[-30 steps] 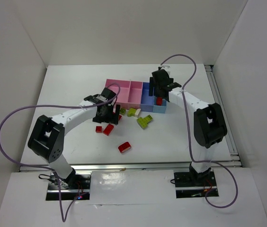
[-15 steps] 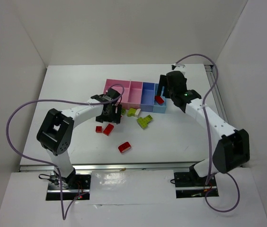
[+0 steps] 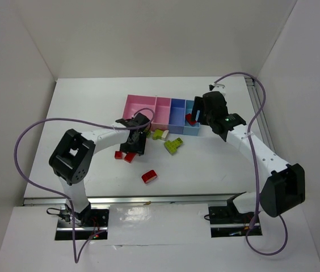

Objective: Sort the legos into containers by color

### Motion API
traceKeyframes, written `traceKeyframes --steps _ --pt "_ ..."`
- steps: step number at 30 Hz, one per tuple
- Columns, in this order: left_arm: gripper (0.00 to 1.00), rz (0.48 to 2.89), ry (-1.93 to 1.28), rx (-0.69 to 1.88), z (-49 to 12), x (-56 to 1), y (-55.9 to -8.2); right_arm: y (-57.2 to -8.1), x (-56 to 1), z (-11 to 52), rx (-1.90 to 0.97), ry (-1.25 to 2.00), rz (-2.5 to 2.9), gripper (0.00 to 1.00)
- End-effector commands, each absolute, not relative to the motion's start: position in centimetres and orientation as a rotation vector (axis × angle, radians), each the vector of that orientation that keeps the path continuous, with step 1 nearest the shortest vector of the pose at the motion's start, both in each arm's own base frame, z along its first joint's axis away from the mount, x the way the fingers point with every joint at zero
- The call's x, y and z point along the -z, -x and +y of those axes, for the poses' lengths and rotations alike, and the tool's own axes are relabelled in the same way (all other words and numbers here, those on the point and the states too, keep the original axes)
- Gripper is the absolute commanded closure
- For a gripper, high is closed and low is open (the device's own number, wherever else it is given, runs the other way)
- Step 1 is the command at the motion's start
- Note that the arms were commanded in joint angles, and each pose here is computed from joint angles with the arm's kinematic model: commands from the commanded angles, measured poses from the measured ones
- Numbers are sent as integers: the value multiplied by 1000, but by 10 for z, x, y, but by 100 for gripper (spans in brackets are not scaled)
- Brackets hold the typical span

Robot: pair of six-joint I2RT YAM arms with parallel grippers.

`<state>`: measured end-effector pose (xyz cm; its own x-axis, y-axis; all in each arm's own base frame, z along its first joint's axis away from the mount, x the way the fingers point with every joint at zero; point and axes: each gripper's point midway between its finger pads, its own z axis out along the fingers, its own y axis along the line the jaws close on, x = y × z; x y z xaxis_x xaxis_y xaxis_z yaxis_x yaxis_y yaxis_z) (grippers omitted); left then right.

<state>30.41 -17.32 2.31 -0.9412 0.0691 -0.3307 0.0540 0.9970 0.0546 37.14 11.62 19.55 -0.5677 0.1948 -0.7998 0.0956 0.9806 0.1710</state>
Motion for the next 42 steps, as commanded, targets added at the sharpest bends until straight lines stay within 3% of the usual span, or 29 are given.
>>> traceKeyframes --steps 1,7,9,13,17,23,25,27,32,34,42 --pt "30 2809 -100 -140 -176 -17 -296 -369 -202 113 -141 -218 2163 16" --pt "31 2830 -109 -148 -185 -15 -285 -371 -196 114 -132 -216 2180 16" --pt "39 2830 -109 -148 -186 -15 -285 -371 -196 114 -132 -216 2180 16" --pt "73 2840 -150 -84 -194 -22 -285 -370 -195 115 -142 -211 2183 16" --pt "85 2783 -274 163 -226 -63 -292 -374 -191 113 -187 -220 2201 16" --pt "87 2598 -366 509 -286 -149 -324 -376 -198 97 -198 -325 2169 16" --pt "95 2529 -390 623 -312 -178 -342 -379 -206 91 -232 -381 2139 16" --pt "100 2539 -405 655 -331 -169 -359 -377 -215 87 -244 -402 2110 16" --pt "100 2443 -443 854 -387 -196 -397 -369 -233 65 -186 -515 2029 13" --pt "100 2456 -459 885 -404 -172 -412 -363 -239 59 -180 -562 1998 12" --pt "98 2351 -466 1160 -452 -173 -435 -346 -236 46 -142 -643 1955 12"
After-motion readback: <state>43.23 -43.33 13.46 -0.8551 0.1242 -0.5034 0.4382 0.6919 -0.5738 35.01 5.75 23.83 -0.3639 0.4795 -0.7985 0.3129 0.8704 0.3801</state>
